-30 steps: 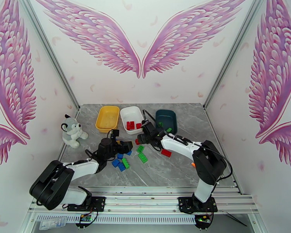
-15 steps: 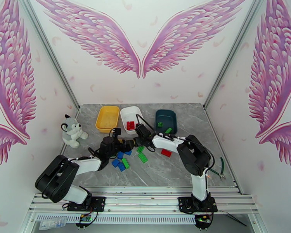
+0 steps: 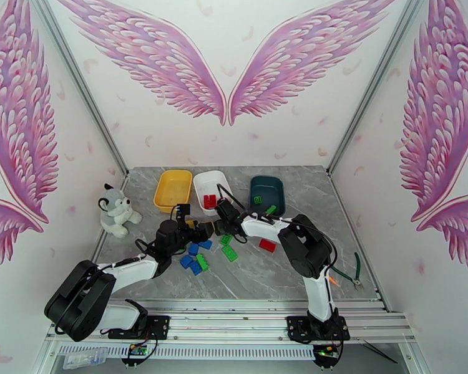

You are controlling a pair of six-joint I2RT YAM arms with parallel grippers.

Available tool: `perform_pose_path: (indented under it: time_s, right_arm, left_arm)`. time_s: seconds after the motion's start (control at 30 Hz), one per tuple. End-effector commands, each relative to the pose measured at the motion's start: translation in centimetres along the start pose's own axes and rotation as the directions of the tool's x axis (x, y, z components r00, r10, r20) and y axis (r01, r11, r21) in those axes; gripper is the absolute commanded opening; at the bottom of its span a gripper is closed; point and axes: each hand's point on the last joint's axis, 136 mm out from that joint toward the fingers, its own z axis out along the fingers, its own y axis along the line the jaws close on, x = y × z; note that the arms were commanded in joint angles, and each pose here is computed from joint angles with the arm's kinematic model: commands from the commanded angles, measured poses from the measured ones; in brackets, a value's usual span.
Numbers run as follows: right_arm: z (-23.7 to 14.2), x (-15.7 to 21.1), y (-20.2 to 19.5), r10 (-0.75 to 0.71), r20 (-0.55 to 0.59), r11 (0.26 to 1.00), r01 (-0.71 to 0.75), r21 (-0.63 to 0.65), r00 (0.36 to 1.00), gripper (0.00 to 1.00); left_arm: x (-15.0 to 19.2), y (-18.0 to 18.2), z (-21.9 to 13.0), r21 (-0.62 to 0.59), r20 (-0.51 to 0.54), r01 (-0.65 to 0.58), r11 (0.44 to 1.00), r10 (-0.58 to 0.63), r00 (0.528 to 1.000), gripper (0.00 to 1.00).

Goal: Sort the legos into containers by color

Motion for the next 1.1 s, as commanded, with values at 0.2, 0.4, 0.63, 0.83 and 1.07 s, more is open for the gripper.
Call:
perform_pose_path:
  time_s: [0.2,0.4,0.63,0.83,1.07]
  right_arm:
    - [-2.8,-1.5,0.0,0.018,0.067,1.000,-0.019,0.007,0.998,0.44]
    - [-6.1,-2.4,-0.4,0.021,0.125,1.000,-0.020,-0.002,0.992,0.43]
    - [-8.2,-6.2,-0.2,0.019,0.181,1.000,-0.021,0.009,0.983,0.42]
    - [-7.4,-10.3,0.3,0.050,0.204,0.999,-0.053,0.010,0.978,0.42]
    - [-6.2,-14.7,1.1,0.072,0.225,0.997,-0.077,0.015,0.972,0.59]
  left_arm:
    - [0.5,0.4,0.2,-0.008,-0.028,-0.013,1.000,0.013,1.000,0.99]
    - [0.9,0.5,0.8,0.002,-0.040,0.007,1.000,-0.007,0.999,0.99]
    - [0.8,0.6,0.3,-0.004,-0.021,0.011,1.000,-0.011,1.000,0.99]
    - [0.0,0.9,-1.5,-0.045,0.032,-0.013,0.999,0.014,0.999,0.99]
    - [-0.6,1.0,-3.2,-0.078,0.050,-0.042,0.996,0.046,0.998,0.99]
